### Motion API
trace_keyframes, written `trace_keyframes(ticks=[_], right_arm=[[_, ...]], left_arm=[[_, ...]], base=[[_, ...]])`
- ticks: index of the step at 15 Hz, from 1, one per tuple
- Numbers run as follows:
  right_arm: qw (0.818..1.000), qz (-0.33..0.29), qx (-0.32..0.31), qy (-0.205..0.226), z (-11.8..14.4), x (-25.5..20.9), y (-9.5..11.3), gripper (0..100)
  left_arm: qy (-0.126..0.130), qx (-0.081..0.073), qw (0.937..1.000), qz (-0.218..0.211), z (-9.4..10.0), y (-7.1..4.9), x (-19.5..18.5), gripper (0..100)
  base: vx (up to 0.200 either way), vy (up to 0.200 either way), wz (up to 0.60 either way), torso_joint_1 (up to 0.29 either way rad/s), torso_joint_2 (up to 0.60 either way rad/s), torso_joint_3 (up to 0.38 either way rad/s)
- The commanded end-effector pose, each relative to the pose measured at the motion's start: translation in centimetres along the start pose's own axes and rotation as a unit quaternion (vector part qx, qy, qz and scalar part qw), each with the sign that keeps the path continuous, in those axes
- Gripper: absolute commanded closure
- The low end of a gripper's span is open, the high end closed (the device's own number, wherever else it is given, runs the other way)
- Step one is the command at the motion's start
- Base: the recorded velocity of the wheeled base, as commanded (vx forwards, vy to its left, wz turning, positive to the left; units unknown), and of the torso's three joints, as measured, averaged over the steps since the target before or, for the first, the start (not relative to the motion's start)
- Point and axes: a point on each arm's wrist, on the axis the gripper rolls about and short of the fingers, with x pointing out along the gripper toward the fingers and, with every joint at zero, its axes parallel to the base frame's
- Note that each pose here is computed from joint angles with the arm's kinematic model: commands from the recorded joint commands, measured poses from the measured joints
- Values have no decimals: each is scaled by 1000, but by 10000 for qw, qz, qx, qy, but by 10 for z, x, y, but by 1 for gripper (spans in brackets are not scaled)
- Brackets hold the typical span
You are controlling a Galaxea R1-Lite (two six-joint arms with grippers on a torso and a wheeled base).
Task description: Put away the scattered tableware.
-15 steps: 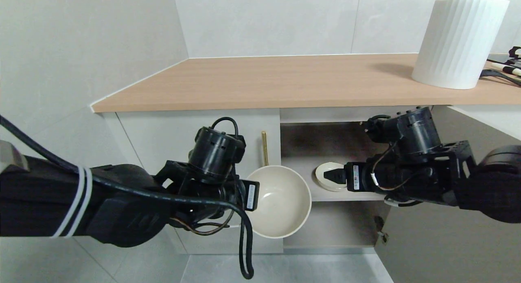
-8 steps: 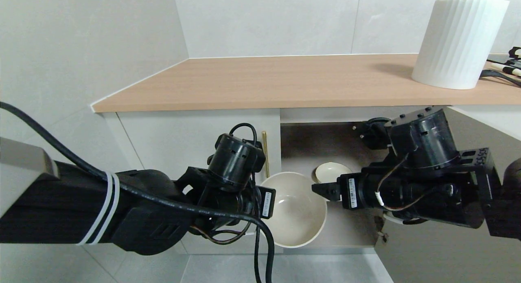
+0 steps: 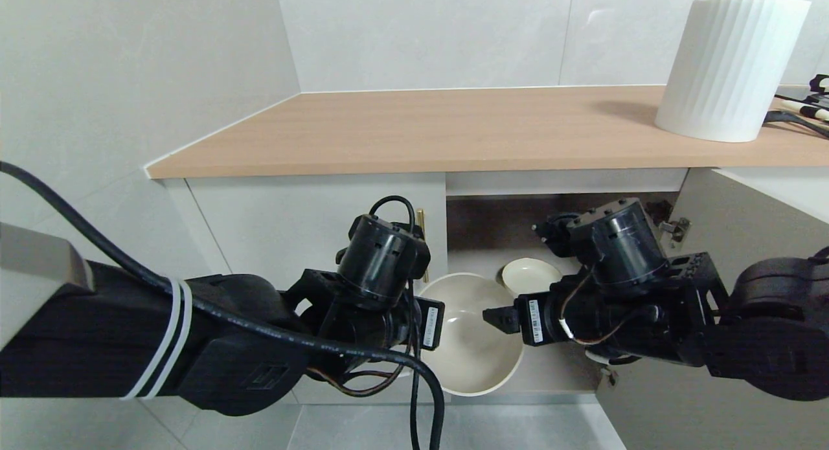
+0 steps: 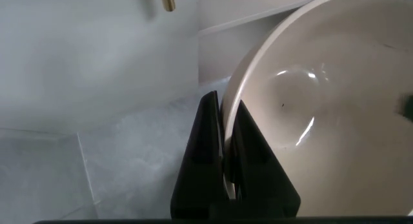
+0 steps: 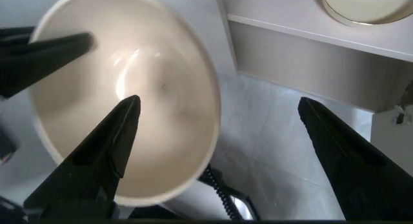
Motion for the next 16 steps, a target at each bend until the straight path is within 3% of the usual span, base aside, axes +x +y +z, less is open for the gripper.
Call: trace_keyframes(ticks=[1, 13, 14, 16], right_arm=[[9999, -39, -16, 113, -5, 10, 0, 100], [9999, -12, -72, 96, -7, 7, 6, 100], [9999, -12, -72, 96, -7, 7, 6, 100], [9999, -62, -87, 76, -7, 7, 6, 100]], left_arm=[[-13, -2, 10000, -9, 0, 0, -1, 100], [41, 26, 9999, 106, -3, 0, 4, 100], [39, 29, 9999, 137, -4, 0, 4, 0], [8, 12, 9999, 135, -2, 0, 3, 0]], base=[[0, 0, 0, 0, 0, 0], [0, 0, 0, 0, 0, 0], [0, 0, 0, 0, 0, 0], [0, 0, 0, 0, 0, 0]])
